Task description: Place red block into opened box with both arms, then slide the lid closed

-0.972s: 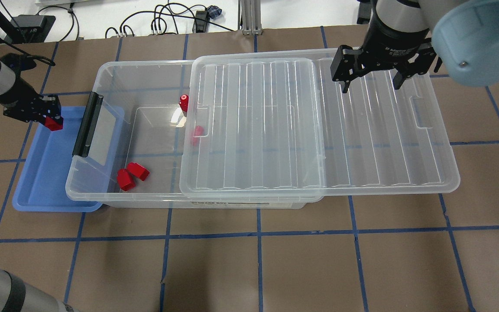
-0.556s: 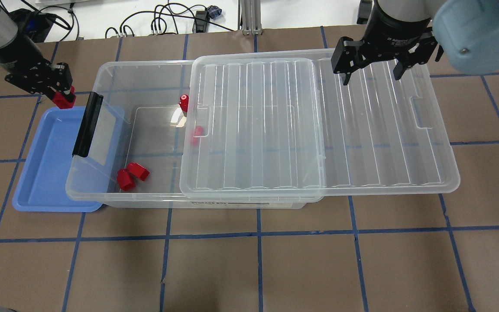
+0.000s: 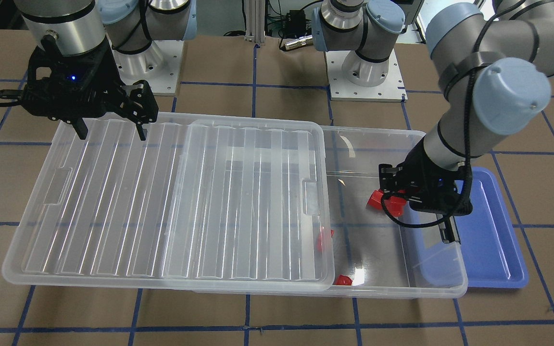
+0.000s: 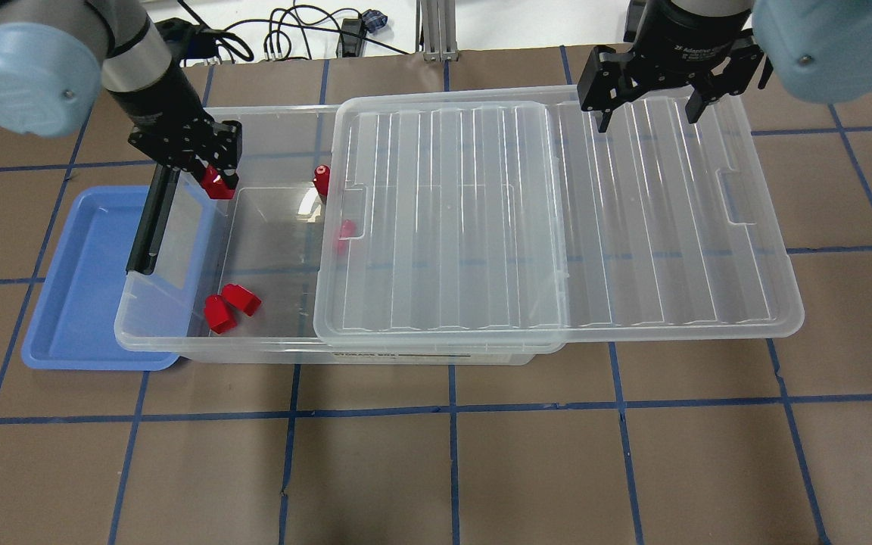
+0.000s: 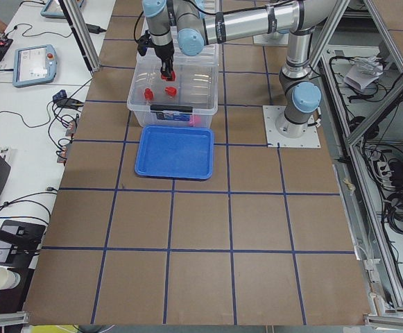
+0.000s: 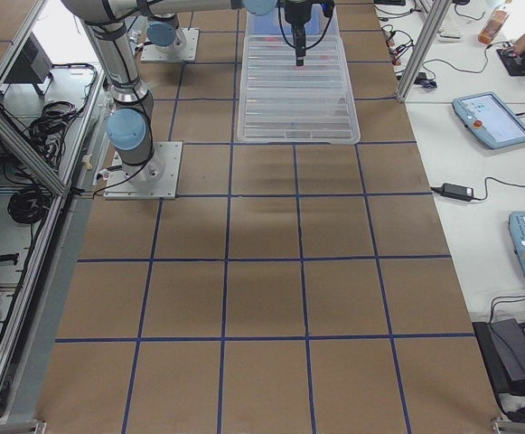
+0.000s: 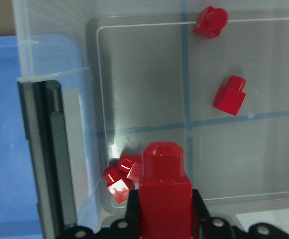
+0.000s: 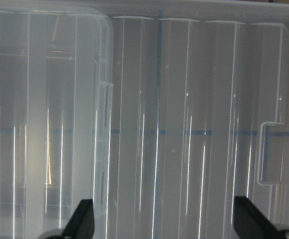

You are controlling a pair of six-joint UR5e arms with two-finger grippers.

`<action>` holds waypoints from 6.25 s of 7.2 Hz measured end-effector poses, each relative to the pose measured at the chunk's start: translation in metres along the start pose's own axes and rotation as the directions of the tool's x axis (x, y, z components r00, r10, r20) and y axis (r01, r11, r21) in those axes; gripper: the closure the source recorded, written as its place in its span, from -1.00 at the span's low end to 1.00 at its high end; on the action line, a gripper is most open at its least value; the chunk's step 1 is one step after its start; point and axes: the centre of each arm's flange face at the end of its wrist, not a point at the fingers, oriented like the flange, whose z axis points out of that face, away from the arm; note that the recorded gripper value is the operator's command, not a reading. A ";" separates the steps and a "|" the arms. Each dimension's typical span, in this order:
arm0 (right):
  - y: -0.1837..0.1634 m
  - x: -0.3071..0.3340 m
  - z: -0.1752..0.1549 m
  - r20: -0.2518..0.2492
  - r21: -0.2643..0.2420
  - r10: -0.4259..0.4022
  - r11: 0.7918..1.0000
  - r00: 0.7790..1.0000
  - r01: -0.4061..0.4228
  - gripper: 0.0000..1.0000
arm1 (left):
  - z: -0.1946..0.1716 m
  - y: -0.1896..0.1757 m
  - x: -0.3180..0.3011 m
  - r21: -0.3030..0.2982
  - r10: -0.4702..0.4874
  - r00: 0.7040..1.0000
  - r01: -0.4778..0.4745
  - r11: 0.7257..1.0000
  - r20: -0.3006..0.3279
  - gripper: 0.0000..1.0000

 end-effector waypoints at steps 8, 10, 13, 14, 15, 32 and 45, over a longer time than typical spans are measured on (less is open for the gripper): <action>-0.002 0.014 -0.004 -0.002 -0.028 0.007 1.000 1.000 -0.007 -1.00 | 0.147 0.016 -0.031 0.017 -0.113 0.994 0.113 0.993 -0.003 -1.00; -0.009 0.063 -0.005 -0.016 -0.049 -0.006 0.999 1.000 0.005 -1.00 | 0.123 0.002 -0.027 0.074 -0.100 0.995 0.100 0.992 0.005 -1.00; -0.018 0.183 0.002 -0.034 -0.046 -0.048 0.998 0.998 0.047 -1.00 | 0.028 -0.008 0.011 0.055 -0.055 0.998 0.055 0.997 0.011 -1.00; -0.016 0.234 0.011 -0.036 -0.044 -0.119 0.992 0.992 0.117 -1.00 | -0.012 -0.001 0.030 0.041 -0.042 0.999 0.041 0.998 0.010 -1.00; -0.011 0.273 0.023 -0.034 -0.054 -0.147 0.988 0.989 0.145 -0.99 | -0.052 0.012 0.044 0.024 -0.030 1.000 0.030 0.999 0.006 -1.00; 0.025 0.123 0.173 0.056 -0.065 0.137 0.989 0.989 -0.133 -1.00 | -0.131 0.069 0.048 0.080 -0.035 0.999 0.034 0.996 0.019 -1.00; 0.014 0.008 -0.002 0.043 0.012 0.075 0.997 0.996 -0.075 -1.00 | -0.129 0.069 0.040 0.081 -0.077 0.993 0.069 0.994 0.090 -1.00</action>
